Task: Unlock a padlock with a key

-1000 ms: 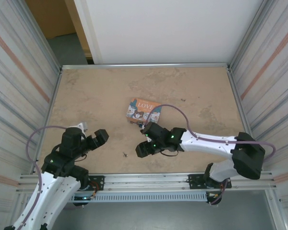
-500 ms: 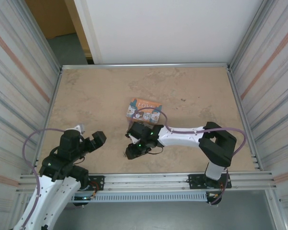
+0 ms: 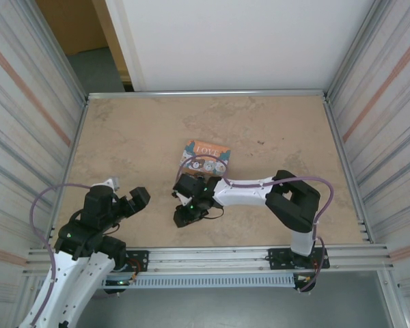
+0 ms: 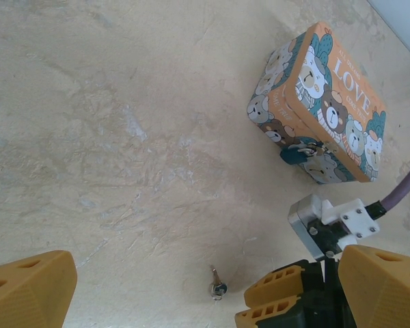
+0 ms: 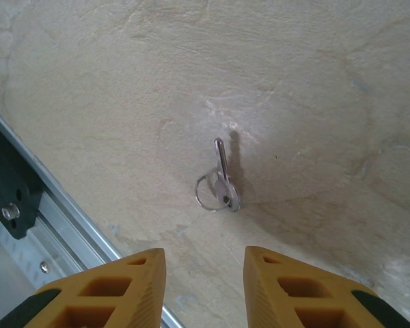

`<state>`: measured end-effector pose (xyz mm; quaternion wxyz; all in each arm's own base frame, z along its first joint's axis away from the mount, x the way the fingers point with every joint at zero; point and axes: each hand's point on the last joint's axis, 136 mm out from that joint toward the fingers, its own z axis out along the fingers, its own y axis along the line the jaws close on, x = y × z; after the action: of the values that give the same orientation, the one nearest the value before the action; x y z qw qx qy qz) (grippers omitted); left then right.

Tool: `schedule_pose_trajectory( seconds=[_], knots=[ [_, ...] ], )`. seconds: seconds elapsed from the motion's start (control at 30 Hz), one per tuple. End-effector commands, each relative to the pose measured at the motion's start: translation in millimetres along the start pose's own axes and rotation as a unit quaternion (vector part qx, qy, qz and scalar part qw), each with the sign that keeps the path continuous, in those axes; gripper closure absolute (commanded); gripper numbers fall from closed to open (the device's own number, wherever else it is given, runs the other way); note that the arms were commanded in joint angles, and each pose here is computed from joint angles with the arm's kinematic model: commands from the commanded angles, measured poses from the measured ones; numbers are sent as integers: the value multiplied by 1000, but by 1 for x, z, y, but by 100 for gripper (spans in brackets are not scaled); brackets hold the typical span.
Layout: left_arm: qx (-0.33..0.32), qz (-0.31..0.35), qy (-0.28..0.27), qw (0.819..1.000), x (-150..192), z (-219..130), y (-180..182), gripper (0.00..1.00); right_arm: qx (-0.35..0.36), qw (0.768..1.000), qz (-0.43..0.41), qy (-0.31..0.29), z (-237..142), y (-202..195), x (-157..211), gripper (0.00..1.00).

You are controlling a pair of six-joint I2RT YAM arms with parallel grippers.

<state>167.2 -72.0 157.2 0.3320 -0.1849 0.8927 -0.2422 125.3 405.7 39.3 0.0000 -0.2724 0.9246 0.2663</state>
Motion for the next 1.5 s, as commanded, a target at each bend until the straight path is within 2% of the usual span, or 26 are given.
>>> schedule_pose_trajectory(
  seconds=[0.0, 0.57, 0.83, 1.13, 1.37, 1.47],
  knots=[
    [-2, 2, -16, 1000, -7, -9, -1, 1, -5, 1000, -13, 13, 5, 6, -1, 66],
    [-4, 4, -19, 1000, -7, -12, 0, 1, 7, 999, 8, 34, 22, -4, -6, 70],
    [-7, 5, -22, 1000, -7, -13, 2, 1, 11, 999, 10, 39, 25, -5, -6, 80],
    [2, 9, -22, 1000, -8, -13, -2, 1, -4, 1000, -9, -8, 6, 2, -17, 100],
    [52, 23, -24, 998, -13, -14, -24, 1, -21, 997, -46, -58, -21, 10, -28, 100],
    [107, 39, -26, 993, -16, -16, -46, 2, -15, 994, -73, -86, -38, 9, -35, 100]
  ],
)
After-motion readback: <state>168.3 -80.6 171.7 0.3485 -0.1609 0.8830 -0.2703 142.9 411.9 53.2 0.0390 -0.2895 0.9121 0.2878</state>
